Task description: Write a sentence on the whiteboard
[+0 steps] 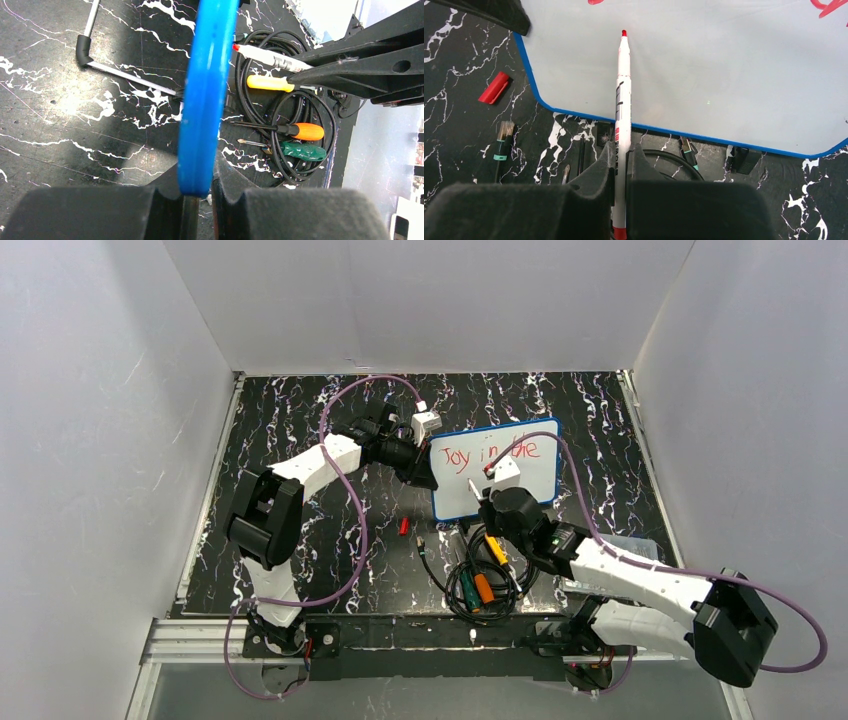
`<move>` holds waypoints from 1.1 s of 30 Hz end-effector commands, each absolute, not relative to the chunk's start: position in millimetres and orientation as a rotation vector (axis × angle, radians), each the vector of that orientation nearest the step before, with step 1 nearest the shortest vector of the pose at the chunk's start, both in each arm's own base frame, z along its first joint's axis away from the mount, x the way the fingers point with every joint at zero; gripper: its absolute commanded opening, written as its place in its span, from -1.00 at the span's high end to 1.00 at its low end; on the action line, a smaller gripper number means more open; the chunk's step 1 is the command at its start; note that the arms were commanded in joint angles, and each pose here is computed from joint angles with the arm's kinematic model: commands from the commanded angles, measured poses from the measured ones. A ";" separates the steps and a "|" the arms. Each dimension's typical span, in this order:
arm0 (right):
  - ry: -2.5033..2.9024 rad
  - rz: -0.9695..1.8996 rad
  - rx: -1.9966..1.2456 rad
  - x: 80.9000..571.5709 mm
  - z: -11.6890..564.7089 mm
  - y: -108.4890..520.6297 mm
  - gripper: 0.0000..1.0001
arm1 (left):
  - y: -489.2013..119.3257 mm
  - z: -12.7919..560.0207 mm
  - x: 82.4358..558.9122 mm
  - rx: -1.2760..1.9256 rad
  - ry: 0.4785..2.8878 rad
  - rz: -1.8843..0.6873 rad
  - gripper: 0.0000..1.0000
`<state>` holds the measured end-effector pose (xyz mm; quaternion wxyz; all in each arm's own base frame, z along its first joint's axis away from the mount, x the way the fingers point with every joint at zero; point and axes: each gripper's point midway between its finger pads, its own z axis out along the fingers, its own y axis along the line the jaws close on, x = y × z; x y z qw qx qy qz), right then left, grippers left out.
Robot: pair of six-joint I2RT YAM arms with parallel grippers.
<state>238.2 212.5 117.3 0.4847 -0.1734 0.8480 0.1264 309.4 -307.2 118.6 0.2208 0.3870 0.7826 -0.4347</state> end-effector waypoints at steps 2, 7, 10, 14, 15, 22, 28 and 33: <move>1.995 0.293 -0.378 255.9 141.1 222.9 0.97 | -311.3 153.8 310.2 1.104 2.058 -1.196 1.00; 2.015 0.264 -0.384 257.5 133.4 221.9 0.97 | -311.3 154.2 310.3 1.103 2.058 -1.196 1.00; 2.013 0.268 -0.381 256.9 134.9 221.4 0.97 | -311.5 154.8 310.6 1.103 2.056 -1.196 1.00; 1.988 0.320 -0.388 250.4 143.4 221.7 0.97 | -311.3 154.6 310.3 1.103 2.057 -1.196 1.00; 1.982 0.333 -0.387 248.3 145.3 221.0 0.97 | -311.4 155.0 310.4 1.103 2.056 -1.196 1.00; 2.041 0.340 -0.392 233.8 126.0 212.1 0.97 | -311.6 154.9 310.4 1.102 2.056 -1.198 1.00; 2.074 0.313 -0.395 232.4 116.2 209.0 0.97 | -311.6 154.8 310.3 1.102 2.056 -1.198 1.00; 2.106 0.298 -0.412 231.1 105.5 210.1 0.97 | -311.6 155.3 310.4 1.103 2.054 -1.197 1.00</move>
